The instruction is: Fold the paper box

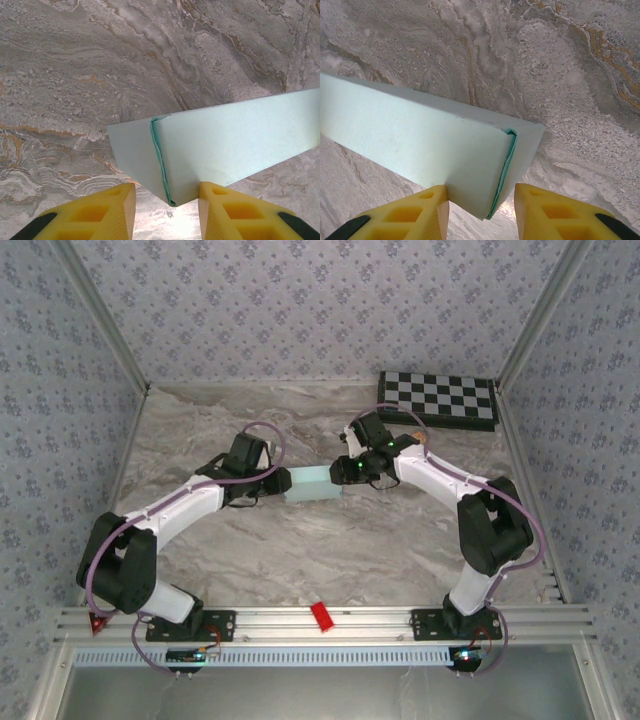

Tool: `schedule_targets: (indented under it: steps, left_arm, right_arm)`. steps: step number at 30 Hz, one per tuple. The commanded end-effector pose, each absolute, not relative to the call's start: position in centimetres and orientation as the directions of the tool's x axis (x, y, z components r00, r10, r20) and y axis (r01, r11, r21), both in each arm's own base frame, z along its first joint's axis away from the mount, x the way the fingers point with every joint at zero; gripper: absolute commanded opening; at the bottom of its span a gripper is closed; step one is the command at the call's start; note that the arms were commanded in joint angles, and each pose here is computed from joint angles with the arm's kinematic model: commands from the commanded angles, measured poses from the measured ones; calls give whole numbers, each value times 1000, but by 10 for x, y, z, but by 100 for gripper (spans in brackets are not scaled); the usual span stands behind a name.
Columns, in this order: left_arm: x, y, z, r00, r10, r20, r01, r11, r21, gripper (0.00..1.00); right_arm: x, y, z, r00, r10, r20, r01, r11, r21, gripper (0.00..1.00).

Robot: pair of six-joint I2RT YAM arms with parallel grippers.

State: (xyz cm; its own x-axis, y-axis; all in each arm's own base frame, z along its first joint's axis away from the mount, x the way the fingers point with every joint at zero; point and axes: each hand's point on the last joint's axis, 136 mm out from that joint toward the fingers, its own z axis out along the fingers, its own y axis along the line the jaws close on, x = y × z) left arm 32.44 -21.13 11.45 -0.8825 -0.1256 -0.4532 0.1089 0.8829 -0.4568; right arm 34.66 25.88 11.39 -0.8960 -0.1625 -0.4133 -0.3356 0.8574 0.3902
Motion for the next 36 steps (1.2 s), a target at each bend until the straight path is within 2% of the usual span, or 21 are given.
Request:
schedule_targets:
  steps: [1,9,17,26,30,33,36]
  left_arm:
    - [304,-186,77,-926,-124,-355,15,932,-362,36]
    - [302,-184,79,-925,-122,-361,14,936,-353,34]
    - [316,-192,107,-908,-80,-411,79,931,-356,35]
    - [339,-208,160,-857,-23,-514,191,914,-358,55]
    - [347,-212,178,-814,25,-581,264,906,-331,68]
    - [349,-222,184,-761,154,-630,388,887,-252,79]
    - [351,-230,184,-681,327,-655,502,860,-93,86]
  right_arm:
    - [324,218,56,-955,-168,-243,-227,945,238,39]
    - [325,214,60,-956,-168,-240,-222,950,218,39]
    - [342,231,95,-928,-204,-312,-290,920,263,40]
    - [358,243,140,-872,-264,-412,-392,880,267,46]
    - [354,238,155,-842,-255,-476,-413,872,263,49]
    - [351,225,158,-827,-240,-508,-399,887,231,50]
    - [345,208,158,-815,-210,-540,-373,903,211,51]
